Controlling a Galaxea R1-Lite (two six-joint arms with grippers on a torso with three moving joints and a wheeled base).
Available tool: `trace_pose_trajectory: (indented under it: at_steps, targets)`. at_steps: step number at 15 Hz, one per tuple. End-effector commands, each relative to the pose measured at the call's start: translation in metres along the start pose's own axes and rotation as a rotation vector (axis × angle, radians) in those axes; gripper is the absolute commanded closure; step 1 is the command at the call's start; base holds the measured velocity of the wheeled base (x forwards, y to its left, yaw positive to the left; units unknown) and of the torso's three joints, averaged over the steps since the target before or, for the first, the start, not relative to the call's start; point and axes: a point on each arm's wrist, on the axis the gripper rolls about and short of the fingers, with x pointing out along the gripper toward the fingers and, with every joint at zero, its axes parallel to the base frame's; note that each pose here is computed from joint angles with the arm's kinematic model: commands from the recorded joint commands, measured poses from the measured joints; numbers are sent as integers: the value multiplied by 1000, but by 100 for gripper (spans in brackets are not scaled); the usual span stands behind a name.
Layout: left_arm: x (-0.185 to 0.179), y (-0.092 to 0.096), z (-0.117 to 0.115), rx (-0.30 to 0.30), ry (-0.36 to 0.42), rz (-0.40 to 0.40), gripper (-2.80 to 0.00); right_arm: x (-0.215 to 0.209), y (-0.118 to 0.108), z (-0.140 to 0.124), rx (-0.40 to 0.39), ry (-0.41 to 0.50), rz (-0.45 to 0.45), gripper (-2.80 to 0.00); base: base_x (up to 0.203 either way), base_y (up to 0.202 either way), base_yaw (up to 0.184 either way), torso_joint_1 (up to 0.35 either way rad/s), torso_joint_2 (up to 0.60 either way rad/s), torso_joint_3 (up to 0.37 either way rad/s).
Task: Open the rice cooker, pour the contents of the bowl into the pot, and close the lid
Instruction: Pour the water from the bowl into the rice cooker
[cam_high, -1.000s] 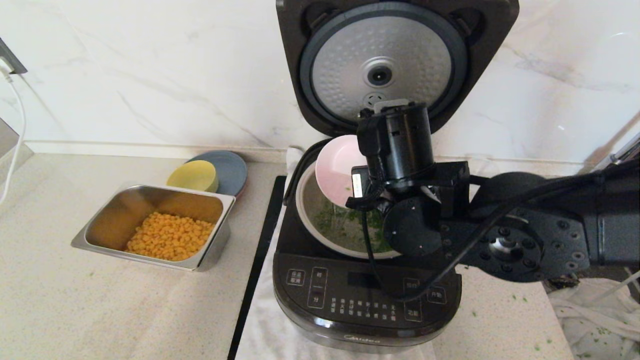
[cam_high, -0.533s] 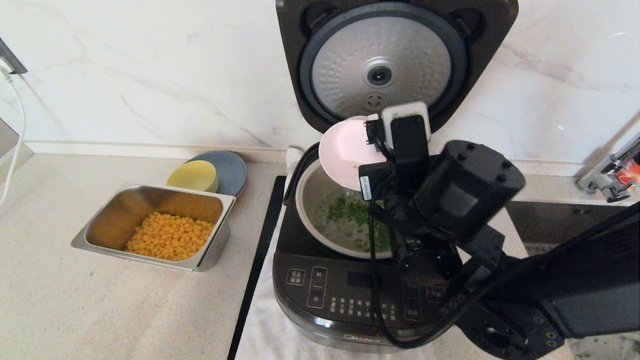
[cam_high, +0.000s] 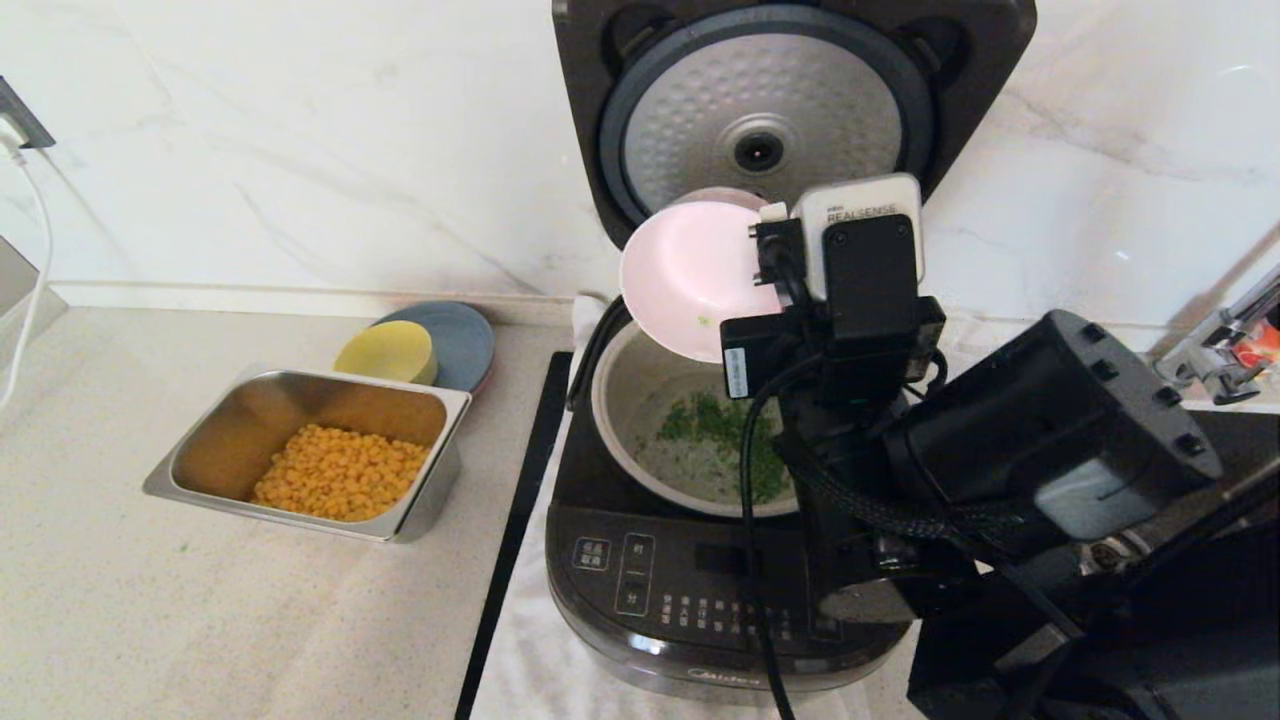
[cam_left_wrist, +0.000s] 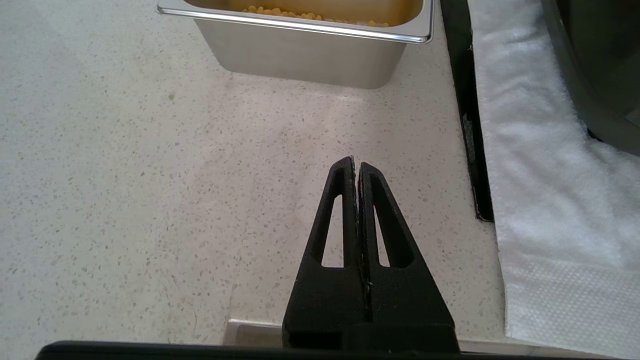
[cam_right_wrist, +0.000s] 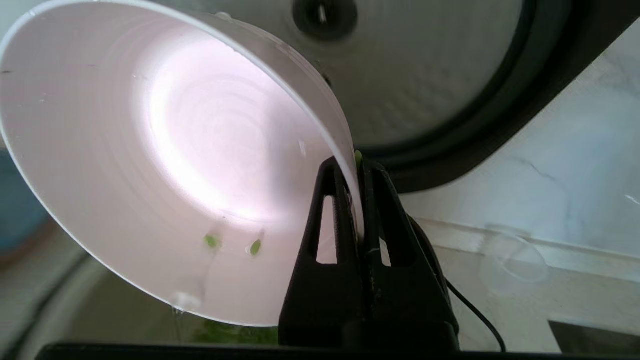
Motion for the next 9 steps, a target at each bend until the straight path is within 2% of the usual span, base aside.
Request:
trace_pose_trajectory:
  at_steps: [1, 9]
  targets:
    - [0, 0, 0, 1, 0, 0, 0, -5, -3, 11, 28, -14, 1, 0, 0, 0, 0, 0, 0, 0]
    - [0, 0, 0, 1, 0, 0, 0, -8, 6, -10, -20, 28, 15, 0, 0, 0, 0, 0, 0, 0]
